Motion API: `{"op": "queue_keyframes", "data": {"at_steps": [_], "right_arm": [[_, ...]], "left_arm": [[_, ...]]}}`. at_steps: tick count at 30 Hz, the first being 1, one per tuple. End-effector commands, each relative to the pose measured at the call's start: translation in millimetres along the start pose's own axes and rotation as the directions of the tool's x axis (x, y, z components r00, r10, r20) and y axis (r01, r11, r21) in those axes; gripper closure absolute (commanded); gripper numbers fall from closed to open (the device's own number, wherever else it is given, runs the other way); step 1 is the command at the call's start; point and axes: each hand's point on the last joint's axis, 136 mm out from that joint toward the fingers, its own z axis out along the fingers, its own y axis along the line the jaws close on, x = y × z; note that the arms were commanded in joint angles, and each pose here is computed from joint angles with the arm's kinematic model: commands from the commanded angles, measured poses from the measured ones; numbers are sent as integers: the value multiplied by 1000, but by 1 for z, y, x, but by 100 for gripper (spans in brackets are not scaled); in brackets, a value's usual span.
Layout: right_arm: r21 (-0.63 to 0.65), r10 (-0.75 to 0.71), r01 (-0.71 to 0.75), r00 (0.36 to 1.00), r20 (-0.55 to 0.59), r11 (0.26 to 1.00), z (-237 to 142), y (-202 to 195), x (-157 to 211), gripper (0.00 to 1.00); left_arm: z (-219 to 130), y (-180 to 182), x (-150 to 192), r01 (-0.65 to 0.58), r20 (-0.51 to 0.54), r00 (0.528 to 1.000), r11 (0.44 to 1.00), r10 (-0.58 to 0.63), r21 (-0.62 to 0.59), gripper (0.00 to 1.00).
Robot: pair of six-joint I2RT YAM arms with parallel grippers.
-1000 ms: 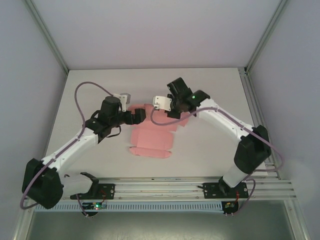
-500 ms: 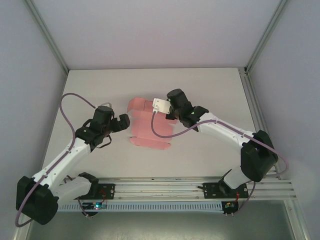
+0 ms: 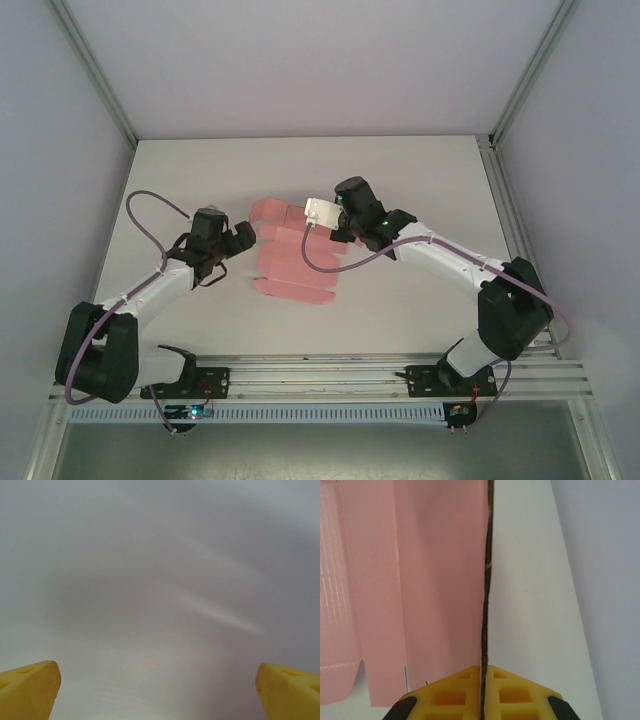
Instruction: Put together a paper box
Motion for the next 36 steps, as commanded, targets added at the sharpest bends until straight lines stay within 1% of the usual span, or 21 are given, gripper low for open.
{"op": "queue_keyframes", "data": {"at_steps": [1,6,10,15,19,23,26,28,30,32,33,34,36], "right_arm": [[-28,35,-34,999,38,999,-2,-3,-11,93],[-28,67,-65,996,64,997,-6,-10,-16,93],[-38,87,-84,992,91,996,-10,-12,-21,93],[-61,101,-95,990,98,994,-11,-9,-23,93],[-77,102,-94,989,111,993,-9,-3,-26,93],[-93,115,-104,986,118,990,-8,0,-28,93],[-103,119,-107,986,119,989,-8,3,-28,93],[-107,125,-112,985,118,988,-8,4,-27,93],[-124,130,-115,985,118,986,-7,8,-26,92],[-132,129,-115,986,104,985,-2,11,-23,91],[-126,123,-112,989,87,986,1,10,-21,91],[-106,122,-114,990,65,988,3,5,-18,91],[-61,110,-109,994,8,992,11,-4,-11,91]], "left_arm": [[6,-21,-20,-18,85,996,995,9,101,0],[12,-48,-4,-85,23,996,962,82,260,0],[13,-50,5,-102,-6,994,954,108,283,0],[15,-63,17,-141,-51,984,927,170,348,0],[25,-73,31,-180,-88,971,924,221,337,0],[37,-73,37,-224,-74,965,942,250,250,0],[43,-71,37,-216,-82,968,955,236,202,0],[47,-64,36,-205,-81,973,969,217,139,0],[50,-65,40,-222,-84,969,969,232,112,0],[49,-73,50,-241,-113,959,958,259,156,0],[46,-78,54,-231,-127,958,955,257,186,0],[41,-82,58,-220,-138,958,951,253,217,0],[30,-82,61,-204,-157,957,950,244,235,0]]}}
